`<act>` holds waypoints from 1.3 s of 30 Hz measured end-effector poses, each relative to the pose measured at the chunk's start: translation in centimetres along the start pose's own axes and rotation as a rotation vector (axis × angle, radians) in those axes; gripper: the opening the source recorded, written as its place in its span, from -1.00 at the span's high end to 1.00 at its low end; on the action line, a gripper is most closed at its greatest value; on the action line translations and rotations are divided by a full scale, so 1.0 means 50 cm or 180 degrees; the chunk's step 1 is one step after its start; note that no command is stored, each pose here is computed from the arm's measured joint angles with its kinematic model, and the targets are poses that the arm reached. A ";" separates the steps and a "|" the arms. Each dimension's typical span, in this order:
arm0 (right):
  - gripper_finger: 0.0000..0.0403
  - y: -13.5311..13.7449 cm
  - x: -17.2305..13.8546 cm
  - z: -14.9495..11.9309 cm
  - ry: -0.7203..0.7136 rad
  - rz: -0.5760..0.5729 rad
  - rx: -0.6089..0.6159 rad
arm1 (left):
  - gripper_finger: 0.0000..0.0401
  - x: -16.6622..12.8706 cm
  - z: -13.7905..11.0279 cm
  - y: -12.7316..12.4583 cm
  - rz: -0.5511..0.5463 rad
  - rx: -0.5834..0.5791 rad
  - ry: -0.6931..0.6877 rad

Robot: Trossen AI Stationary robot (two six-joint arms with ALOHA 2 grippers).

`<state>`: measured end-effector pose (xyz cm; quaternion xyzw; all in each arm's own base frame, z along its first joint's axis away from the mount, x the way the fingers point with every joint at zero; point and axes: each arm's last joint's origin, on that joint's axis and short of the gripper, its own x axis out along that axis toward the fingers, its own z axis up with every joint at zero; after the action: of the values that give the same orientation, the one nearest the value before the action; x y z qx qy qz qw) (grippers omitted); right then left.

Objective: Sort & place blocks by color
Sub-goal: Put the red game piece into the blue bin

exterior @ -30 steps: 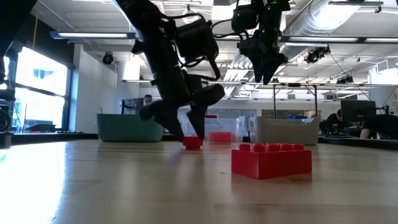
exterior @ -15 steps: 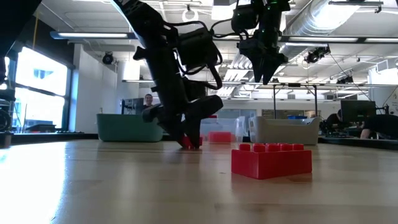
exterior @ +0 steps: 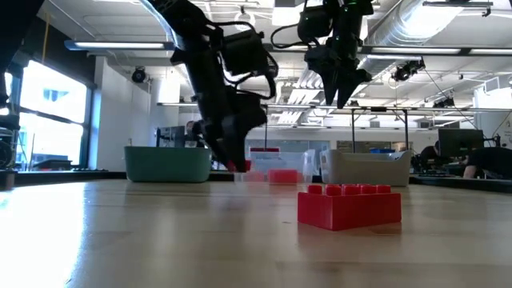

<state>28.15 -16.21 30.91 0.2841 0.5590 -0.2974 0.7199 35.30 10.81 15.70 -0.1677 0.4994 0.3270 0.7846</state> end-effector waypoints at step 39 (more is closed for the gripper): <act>0.07 0.162 -0.006 -0.085 0.0344 0.0423 0.0409 | 0.30 -0.120 0.030 0.469 0.0510 -0.0757 0.0182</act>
<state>31.45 -7.68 30.90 0.3818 0.5568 -0.2684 0.6871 18.62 26.73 23.24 -0.2284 0.4911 0.4404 0.7160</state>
